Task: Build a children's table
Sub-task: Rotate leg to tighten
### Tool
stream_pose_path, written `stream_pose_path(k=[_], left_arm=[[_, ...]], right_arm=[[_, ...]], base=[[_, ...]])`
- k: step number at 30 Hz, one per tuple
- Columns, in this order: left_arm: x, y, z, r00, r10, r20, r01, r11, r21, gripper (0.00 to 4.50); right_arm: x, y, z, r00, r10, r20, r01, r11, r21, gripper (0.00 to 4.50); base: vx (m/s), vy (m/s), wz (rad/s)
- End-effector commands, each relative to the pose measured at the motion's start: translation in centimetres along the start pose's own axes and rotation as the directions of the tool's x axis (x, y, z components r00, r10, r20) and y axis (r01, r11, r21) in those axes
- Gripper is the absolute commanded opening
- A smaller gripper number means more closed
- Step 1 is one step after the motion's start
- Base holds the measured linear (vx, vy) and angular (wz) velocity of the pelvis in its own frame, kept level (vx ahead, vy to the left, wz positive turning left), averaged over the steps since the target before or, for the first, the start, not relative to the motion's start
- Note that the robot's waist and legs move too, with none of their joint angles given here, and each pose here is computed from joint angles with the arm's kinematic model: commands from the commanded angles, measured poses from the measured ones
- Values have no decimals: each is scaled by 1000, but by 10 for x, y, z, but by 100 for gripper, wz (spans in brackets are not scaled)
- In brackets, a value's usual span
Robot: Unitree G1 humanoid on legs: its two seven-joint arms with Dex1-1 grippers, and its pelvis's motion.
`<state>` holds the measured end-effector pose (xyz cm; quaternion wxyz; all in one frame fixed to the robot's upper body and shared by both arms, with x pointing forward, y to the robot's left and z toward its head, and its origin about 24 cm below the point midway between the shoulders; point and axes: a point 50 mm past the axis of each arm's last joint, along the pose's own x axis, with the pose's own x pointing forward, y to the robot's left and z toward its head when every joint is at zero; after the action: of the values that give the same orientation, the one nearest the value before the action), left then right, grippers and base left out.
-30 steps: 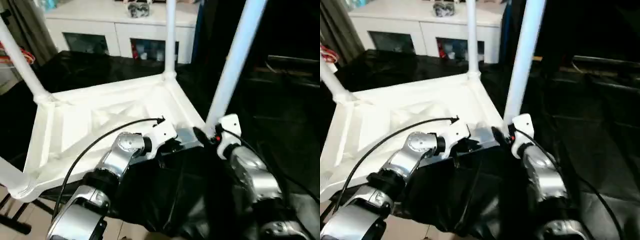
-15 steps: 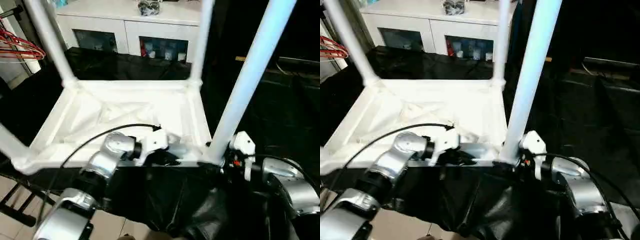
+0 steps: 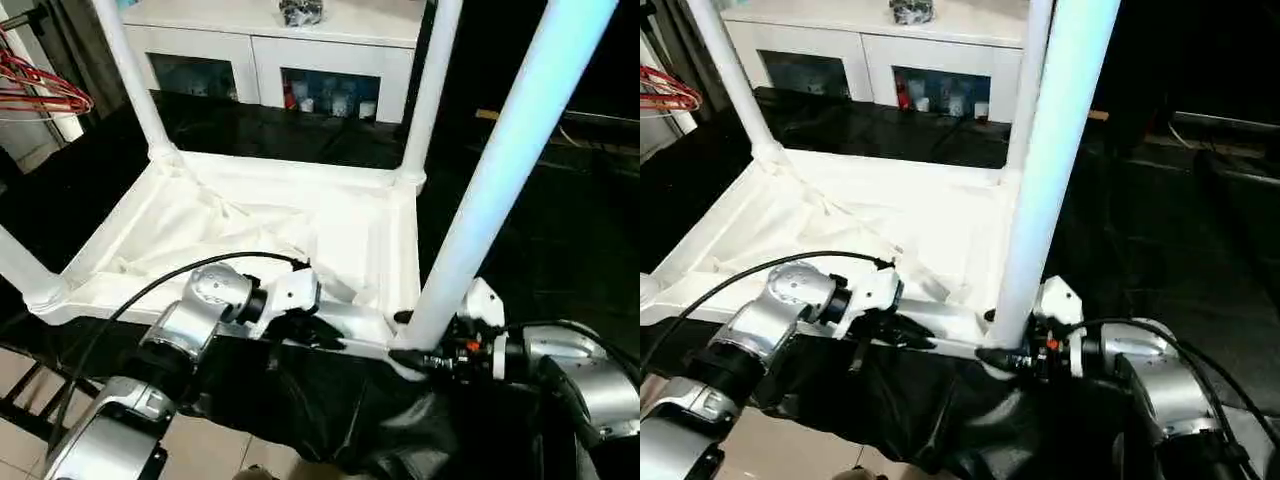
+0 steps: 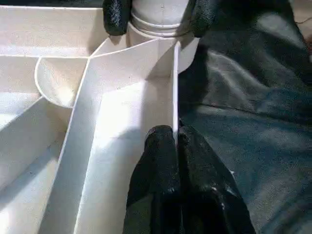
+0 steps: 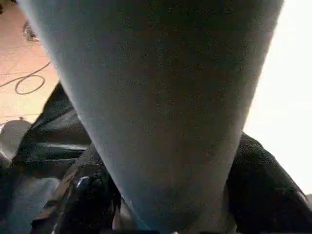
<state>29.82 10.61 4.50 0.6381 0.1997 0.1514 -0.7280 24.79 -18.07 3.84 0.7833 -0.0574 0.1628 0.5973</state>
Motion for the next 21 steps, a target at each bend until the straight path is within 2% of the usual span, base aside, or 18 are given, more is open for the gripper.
stream_pose_path(k=[1, 6, 8, 10, 12, 13, 14, 16, 18, 19, 21], left_arm=[[8, 1, 10, 999, -7, 31, 5, 999, 42, 0], [9, 1, 10, 999, 12, 41, -13, 1000, 29, 0], [12, 7, 10, 996, 81, 38, -82, 996, 20, 0], [14, 9, 11, 994, 107, 37, -108, 994, 15, 0], [19, 18, 15, 979, 196, 47, -196, 981, -9, 0], [19, 18, 15, 979, 196, 47, -196, 981, -9, 0], [22, 23, 18, 971, 233, 58, -232, 973, -18, 0], [25, 26, 21, 964, 257, 64, -256, 966, -21, 0], [33, 30, 28, 953, 293, 76, -292, 956, -30, 0], [33, 30, 28, 953, 293, 76, -292, 956, -30, 0], [42, 34, 34, 941, 330, 78, -328, 944, -28, 0]], right_arm=[[18, 16, -3, 989, 146, -7, -146, 989, 13, 258], [21, 19, -3, 990, 140, 15, -140, 990, 30, 255], [29, 12, -2, 998, 29, 63, -32, 999, 41, 255], [32, 9, -2, 997, -13, 78, 9, 999, 48, 254], [40, -2, -1, 980, -163, 114, 154, 985, 78, 254], [40, -2, -1, 980, -163, 114, 154, 985, 78, 254], [45, -9, -3, 960, -257, 112, 245, 963, 114, 254], [48, -13, -4, 944, -310, 111, 296, 947, 126, 254], [54, -19, -7, 913, -398, 94, 379, 910, 167, 254], [54, -19, -7, 913, -398, 94, 379, 910, 167, 254], [61, -23, -10, 869, -489, 75, 470, 864, 182, 254]], base=[[0, 0, 0], [0, 0, 0], [0, 0, 0], [0, 0, 0], [0, 0, 0], [-51, -3, -3], [-51, 0, -3], [-25, 0, -2], [0, 0, 0], [0, 0, 0], [0, 0, 0]])
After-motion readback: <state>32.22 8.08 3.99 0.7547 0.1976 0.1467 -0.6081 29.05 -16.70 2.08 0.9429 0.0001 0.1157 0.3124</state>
